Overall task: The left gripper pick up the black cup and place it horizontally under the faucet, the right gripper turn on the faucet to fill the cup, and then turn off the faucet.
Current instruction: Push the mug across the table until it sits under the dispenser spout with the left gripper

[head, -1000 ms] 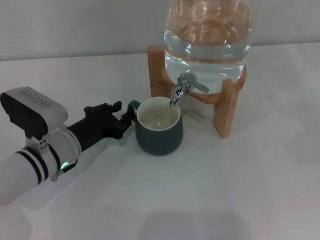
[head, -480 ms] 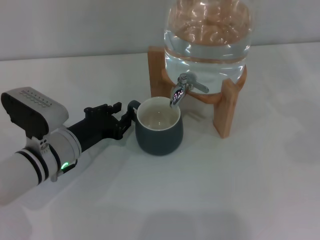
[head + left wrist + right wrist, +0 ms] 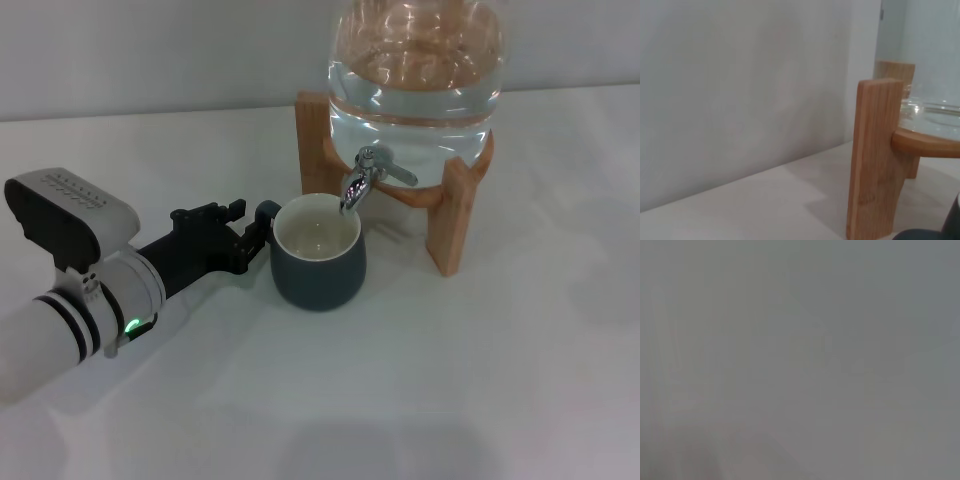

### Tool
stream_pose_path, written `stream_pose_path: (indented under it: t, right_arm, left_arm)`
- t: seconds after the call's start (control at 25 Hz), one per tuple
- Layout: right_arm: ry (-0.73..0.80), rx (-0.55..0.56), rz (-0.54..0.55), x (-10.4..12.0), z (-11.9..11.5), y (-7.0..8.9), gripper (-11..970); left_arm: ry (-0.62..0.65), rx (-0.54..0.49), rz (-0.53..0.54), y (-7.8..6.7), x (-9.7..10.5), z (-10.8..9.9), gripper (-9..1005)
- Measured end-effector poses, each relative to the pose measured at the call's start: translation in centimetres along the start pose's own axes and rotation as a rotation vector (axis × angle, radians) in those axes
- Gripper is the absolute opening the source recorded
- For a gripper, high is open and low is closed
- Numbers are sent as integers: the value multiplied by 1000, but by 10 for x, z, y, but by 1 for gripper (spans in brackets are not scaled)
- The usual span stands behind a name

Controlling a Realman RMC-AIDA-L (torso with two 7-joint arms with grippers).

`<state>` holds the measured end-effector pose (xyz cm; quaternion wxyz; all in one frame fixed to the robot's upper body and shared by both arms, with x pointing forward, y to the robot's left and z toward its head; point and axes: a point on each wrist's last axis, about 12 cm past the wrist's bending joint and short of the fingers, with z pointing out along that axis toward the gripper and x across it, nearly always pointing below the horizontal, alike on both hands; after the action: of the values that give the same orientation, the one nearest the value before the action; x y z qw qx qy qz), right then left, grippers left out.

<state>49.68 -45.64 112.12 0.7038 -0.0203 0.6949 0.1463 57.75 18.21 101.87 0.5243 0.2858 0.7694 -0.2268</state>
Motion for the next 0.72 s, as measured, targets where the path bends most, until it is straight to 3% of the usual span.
stream_pose_path:
  t: [0.72]
  right_arm:
    - [-10,8,-6,-1,0,-1,840]
  left_arm:
    - [-23,-35,-51,3,2,-3,415]
